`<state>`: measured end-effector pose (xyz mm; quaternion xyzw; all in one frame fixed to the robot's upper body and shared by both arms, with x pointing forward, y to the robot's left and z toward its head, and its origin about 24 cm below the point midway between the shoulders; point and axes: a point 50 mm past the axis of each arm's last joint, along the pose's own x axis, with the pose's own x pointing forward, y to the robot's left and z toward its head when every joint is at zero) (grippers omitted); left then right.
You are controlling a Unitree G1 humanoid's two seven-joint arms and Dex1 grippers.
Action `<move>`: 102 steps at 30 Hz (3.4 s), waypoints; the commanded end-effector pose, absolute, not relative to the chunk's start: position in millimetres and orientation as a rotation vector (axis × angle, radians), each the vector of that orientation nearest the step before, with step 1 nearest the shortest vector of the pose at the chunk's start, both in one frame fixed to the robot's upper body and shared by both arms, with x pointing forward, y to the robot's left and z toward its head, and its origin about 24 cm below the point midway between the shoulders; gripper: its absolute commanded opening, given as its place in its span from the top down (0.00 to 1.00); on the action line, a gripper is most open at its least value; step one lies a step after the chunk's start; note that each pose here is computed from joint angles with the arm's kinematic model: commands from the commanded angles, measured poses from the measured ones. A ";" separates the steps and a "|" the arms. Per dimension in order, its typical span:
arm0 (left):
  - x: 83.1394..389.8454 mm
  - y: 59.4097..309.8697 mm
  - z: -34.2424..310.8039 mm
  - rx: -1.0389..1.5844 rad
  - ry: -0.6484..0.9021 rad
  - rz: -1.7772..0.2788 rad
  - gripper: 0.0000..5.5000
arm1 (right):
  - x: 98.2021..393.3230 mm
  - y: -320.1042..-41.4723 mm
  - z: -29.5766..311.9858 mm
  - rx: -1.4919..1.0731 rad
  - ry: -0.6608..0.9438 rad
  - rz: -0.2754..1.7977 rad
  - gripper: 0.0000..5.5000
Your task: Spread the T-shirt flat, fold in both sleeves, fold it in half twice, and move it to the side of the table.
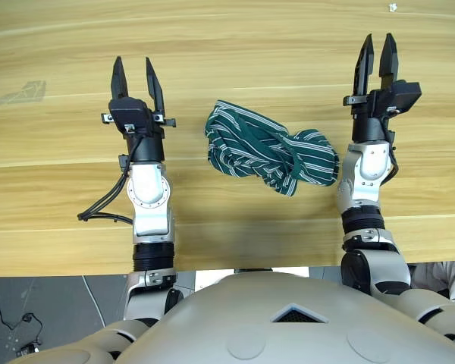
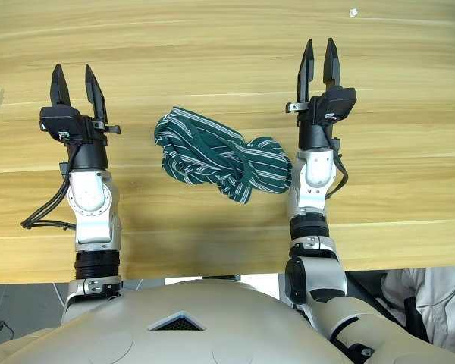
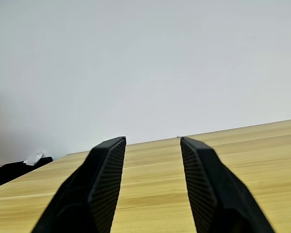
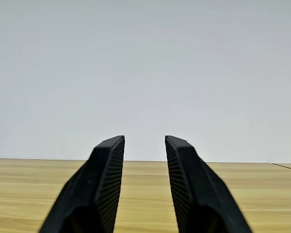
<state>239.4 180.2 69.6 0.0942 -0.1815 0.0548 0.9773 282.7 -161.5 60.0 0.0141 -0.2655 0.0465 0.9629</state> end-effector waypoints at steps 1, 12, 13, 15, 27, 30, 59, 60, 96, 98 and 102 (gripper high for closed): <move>241.0 175.2 67.3 0.180 -0.340 0.047 0.62 | 282.4 -159.0 58.9 0.027 -0.530 0.130 0.72; 230.2 161.3 104.5 0.331 -0.036 -0.586 0.62 | 218.9 -173.3 67.7 -0.155 -0.350 0.490 0.72; 233.4 161.8 108.0 0.340 0.012 -0.641 0.62 | 211.7 -174.1 70.3 -0.175 -0.324 0.529 0.72; 240.8 164.3 115.6 0.348 0.093 -0.701 0.62 | 201.3 -173.7 72.8 -0.191 -0.265 0.605 0.72; 293.3 148.3 131.5 0.322 0.376 -0.777 0.62 | 149.0 -174.5 36.5 -0.463 0.174 1.112 0.72; 295.5 148.9 132.1 0.334 0.377 -0.773 0.62 | 148.6 -174.8 34.0 -0.482 0.190 1.101 0.72; 301.0 161.8 126.9 0.384 0.339 -0.734 0.50 | 163.3 -179.9 44.7 -0.626 -0.069 1.048 0.58; 300.5 162.3 126.1 0.387 0.342 -0.737 0.50 | 165.2 -181.0 45.8 -0.632 -0.071 1.039 0.58; 298.3 165.2 119.9 0.376 0.330 -0.752 0.50 | 198.9 -168.2 56.6 -0.617 -0.193 0.926 0.99; 296.5 164.9 121.0 0.323 0.328 -0.761 0.50 | 204.2 -170.7 72.6 -0.614 -0.247 0.918 0.99; 293.2 167.5 124.3 0.240 0.307 -0.769 0.50 | 210.6 -175.5 103.0 -0.584 -0.325 0.941 0.99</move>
